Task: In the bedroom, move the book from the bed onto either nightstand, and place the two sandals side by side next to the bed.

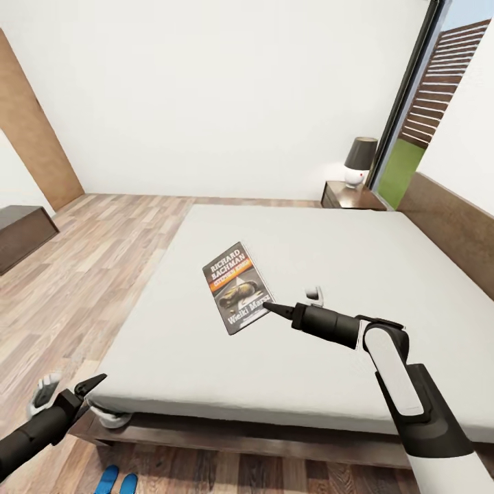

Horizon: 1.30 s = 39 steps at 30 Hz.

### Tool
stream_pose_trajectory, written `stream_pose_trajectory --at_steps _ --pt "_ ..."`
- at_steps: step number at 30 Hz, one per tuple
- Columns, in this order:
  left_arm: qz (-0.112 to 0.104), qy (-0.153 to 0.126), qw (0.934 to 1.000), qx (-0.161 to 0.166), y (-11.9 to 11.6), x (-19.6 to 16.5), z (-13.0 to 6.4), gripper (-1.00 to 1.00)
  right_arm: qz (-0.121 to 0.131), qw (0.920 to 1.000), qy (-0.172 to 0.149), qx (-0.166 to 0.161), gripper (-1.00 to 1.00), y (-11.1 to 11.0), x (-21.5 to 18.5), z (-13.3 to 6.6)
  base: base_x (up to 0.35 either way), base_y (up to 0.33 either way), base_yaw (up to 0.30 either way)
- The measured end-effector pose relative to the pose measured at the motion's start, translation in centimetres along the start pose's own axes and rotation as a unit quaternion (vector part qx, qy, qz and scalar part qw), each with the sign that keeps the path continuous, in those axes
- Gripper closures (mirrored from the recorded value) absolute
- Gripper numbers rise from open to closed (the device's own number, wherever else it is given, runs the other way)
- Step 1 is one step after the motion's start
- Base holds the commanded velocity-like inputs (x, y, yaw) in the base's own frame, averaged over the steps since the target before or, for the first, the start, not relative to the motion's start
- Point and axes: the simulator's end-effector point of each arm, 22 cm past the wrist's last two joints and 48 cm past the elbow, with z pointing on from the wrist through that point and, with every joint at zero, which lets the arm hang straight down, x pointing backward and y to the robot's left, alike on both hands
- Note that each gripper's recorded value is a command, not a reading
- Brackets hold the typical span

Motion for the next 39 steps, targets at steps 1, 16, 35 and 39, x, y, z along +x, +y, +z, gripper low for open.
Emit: stream_pose_trajectory --at_steps 1,16,35,39 --pt "-0.002 -0.002 1.0000 -0.002 0.2 0.1 -0.2 -1.00 -0.001 1.0000 0.003 0.002 1.00 0.2 0.1 0.1 0.000 0.000 0.159" --pt "-0.043 -0.012 0.9984 -0.035 4.3 3.2 -1.9 -1.00 -0.007 0.9998 0.008 0.019 1.00 1.3 0.7 1.6 0.000 0.000 0.140" --pt "-0.104 -0.056 0.9889 -0.090 10.7 4.9 -1.9 -1.00 -0.024 0.9994 0.004 0.024 1.00 2.4 0.2 1.5 -0.004 0.001 0.128" --pt "-0.105 -0.074 0.9869 -0.098 11.4 4.3 -2.0 -1.00 -0.026 0.9994 0.003 0.023 1.00 2.7 0.0 1.5 -0.168 0.109 0.138"
